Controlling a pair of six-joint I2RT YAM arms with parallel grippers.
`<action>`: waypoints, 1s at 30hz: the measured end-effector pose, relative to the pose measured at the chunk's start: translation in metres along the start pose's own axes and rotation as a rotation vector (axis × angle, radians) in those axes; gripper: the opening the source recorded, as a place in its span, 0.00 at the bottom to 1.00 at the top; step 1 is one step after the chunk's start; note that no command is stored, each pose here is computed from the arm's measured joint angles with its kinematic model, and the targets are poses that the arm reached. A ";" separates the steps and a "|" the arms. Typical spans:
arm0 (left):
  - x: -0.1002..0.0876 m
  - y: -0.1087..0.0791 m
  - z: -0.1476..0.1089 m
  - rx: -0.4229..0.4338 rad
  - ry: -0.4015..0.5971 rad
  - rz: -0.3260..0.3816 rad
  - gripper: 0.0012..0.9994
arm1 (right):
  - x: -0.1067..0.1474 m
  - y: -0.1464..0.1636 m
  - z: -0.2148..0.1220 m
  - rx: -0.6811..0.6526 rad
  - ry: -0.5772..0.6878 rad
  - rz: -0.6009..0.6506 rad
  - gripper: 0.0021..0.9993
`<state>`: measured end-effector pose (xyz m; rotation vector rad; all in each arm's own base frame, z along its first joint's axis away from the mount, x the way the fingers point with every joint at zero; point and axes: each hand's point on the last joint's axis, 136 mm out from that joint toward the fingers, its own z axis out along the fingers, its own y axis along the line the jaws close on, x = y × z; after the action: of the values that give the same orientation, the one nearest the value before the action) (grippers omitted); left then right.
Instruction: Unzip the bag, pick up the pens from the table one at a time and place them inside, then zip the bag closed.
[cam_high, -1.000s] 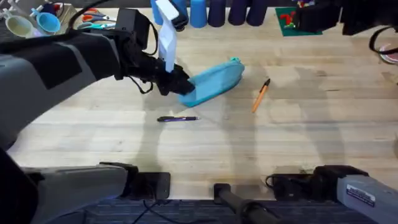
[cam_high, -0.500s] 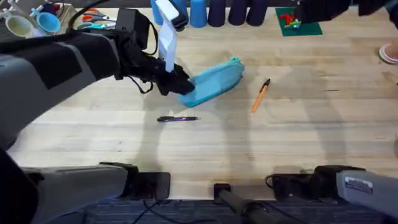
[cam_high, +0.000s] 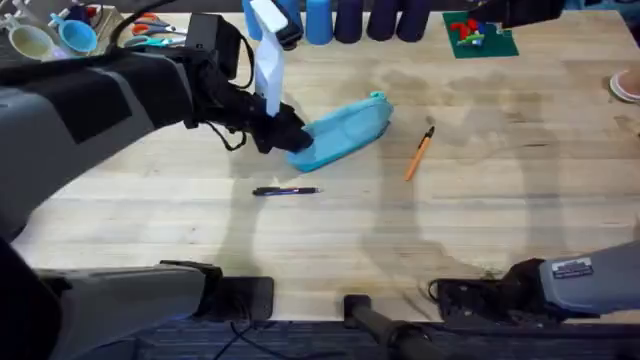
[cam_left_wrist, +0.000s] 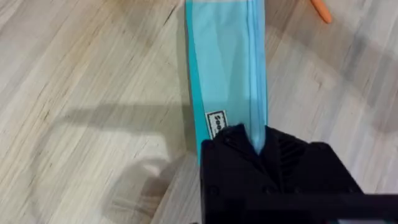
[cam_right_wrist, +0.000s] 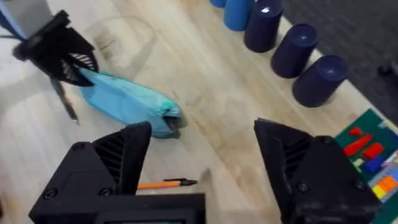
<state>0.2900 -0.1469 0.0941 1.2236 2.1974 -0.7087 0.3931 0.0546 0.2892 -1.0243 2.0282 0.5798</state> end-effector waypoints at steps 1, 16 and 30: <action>0.000 0.000 0.000 0.000 0.000 0.000 0.04 | 0.001 -0.004 0.000 0.003 -0.005 -0.005 1.00; 0.000 0.000 0.000 0.000 0.000 0.000 0.04 | -0.029 -0.031 0.002 0.085 -0.117 -0.239 1.00; 0.000 0.000 0.000 0.000 0.000 0.000 0.04 | 0.016 -0.022 0.042 -0.102 -0.063 -0.344 1.00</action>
<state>0.2900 -0.1469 0.0941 1.2239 2.1972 -0.7086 0.4233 0.0625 0.2503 -1.3628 1.7292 0.5274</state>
